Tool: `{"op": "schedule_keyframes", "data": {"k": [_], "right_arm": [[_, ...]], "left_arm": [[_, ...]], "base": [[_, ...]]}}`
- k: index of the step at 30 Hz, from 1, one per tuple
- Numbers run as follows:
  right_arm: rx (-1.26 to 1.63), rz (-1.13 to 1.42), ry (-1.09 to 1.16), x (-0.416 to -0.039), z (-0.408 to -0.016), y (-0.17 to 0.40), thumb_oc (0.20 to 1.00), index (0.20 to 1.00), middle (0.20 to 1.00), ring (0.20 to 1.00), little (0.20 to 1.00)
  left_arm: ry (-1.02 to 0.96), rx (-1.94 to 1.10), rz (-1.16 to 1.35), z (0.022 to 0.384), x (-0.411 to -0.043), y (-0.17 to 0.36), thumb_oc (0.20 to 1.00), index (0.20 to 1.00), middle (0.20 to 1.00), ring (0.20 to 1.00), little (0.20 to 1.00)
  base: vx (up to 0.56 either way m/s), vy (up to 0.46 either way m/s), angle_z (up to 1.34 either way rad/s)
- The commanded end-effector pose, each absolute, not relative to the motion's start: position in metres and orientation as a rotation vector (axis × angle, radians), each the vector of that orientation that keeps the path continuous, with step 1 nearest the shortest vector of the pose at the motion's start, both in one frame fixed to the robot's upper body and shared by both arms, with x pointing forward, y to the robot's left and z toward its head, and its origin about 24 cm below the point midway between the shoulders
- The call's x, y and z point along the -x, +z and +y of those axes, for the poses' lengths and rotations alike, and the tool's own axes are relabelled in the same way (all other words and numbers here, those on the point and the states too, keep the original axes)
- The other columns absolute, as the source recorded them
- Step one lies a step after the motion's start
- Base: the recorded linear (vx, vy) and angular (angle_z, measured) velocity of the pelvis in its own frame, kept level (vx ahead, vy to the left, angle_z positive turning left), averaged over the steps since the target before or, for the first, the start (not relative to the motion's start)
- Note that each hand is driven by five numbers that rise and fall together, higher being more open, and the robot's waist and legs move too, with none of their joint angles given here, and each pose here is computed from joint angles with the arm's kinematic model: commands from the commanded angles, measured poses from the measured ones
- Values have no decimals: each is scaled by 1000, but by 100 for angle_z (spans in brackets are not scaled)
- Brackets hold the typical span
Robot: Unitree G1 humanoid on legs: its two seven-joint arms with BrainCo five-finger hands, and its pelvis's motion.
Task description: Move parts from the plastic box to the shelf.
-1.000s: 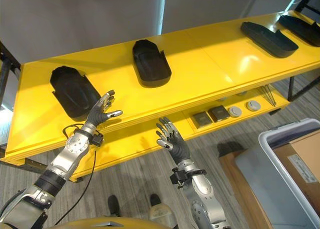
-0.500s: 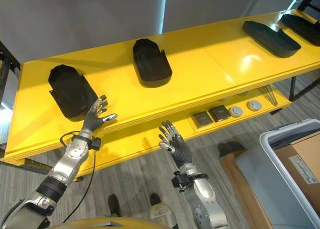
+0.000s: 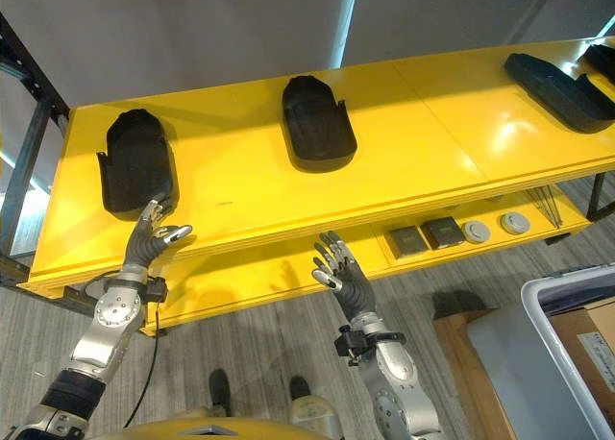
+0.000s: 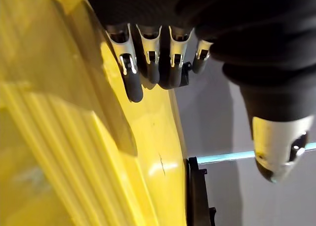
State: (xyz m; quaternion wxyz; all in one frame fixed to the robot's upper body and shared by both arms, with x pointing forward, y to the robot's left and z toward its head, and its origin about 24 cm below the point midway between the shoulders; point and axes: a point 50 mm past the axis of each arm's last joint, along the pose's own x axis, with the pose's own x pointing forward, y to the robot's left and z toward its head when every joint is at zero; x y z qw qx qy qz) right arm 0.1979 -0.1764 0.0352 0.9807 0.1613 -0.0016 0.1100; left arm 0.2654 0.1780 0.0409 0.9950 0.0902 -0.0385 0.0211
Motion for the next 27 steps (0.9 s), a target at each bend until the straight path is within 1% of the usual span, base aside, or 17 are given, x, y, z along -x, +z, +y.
{"op": "schedule_keyframes", "data": {"k": [1, 2, 7, 27], "right_arm": [[-345, -104, 235, -203, -175, 52, 1000, 1000, 1000, 1000, 1000], [-345, -105, 235, -203, -175, 52, 1000, 1000, 1000, 1000, 1000], [-348, -105, 239, -202, -174, 52, 1000, 1000, 1000, 1000, 1000], [-366, -67, 236, -197, -173, 44, 1000, 1000, 1000, 1000, 1000]], "left_arm": [[159, -235, -166, 210, -277, 62, 423, 423, 423, 423, 423], [159, -235, -167, 210, -277, 62, 200, 200, 200, 200, 200], [219, -234, -178, 217, -289, 68, 200, 200, 200, 200, 200], [329, -177, -188, 230, -307, 78, 200, 200, 200, 200, 200]], "base": [[0, 0, 0], [0, 0, 0], [0, 0, 0], [0, 2, -1]]}}
